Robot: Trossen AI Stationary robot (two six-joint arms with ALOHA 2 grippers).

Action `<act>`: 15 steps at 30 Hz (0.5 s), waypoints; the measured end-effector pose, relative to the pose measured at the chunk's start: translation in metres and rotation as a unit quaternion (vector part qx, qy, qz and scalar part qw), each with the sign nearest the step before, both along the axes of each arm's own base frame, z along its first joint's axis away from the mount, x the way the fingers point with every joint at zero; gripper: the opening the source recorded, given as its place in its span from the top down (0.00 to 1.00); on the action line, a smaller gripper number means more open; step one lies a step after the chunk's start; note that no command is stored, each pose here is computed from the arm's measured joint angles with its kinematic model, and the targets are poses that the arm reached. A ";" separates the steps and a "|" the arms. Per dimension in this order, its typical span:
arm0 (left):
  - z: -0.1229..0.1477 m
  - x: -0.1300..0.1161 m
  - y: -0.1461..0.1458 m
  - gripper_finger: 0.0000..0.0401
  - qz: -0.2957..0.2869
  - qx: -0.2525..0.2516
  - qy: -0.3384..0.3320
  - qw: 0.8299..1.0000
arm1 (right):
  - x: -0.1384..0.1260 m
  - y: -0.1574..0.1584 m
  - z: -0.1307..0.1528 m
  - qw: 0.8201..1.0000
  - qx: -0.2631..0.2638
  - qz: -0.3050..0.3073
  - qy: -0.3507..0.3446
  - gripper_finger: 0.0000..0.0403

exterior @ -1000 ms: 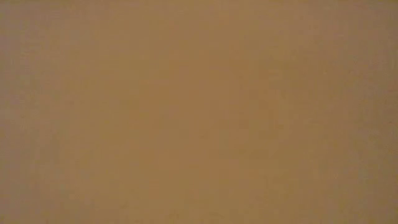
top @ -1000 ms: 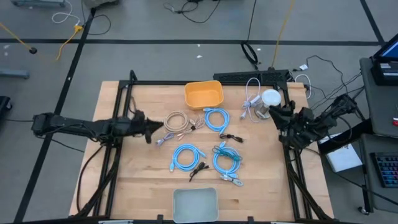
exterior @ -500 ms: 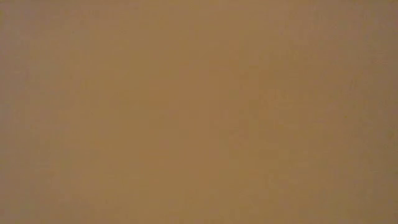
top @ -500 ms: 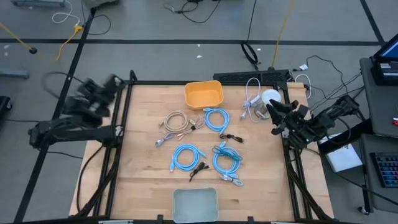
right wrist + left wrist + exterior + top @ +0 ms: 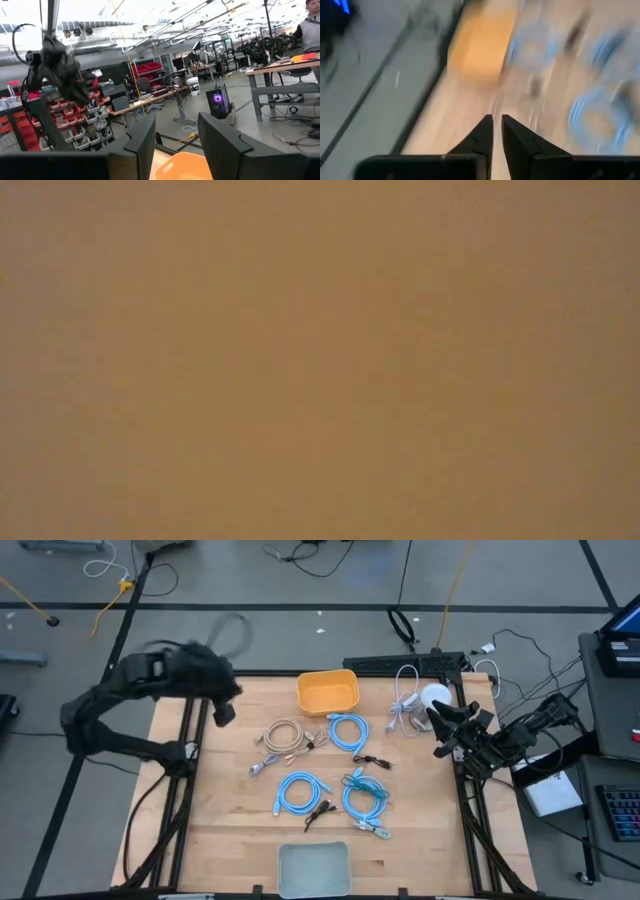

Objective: Pick & Place USB Port
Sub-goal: Put the brown HDMI cable into the yellow bin

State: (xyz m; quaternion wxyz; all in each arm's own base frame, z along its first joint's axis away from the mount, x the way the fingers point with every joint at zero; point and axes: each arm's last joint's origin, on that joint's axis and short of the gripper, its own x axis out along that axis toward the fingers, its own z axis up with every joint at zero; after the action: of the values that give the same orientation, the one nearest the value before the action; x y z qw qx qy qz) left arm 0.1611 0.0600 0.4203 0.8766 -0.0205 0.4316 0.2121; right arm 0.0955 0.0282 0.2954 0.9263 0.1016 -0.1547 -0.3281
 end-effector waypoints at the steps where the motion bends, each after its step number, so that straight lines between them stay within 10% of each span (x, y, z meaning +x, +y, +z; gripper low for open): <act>1: -0.007 0.000 0.001 0.90 0.001 -0.002 0.044 0.999 | 0.000 0.000 0.000 1.000 0.000 0.000 0.000 0.65; 15: -0.099 -0.023 0.008 0.86 0.066 -0.184 0.057 0.979 | 0.004 0.002 -0.006 1.000 -0.002 0.004 0.021 0.65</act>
State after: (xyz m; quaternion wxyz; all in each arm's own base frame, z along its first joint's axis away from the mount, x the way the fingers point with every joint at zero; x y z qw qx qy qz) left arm 0.1377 0.0676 0.3213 0.8156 -0.1976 0.5105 0.1873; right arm 0.0991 0.0305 0.2893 0.9308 0.0939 -0.1354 -0.3261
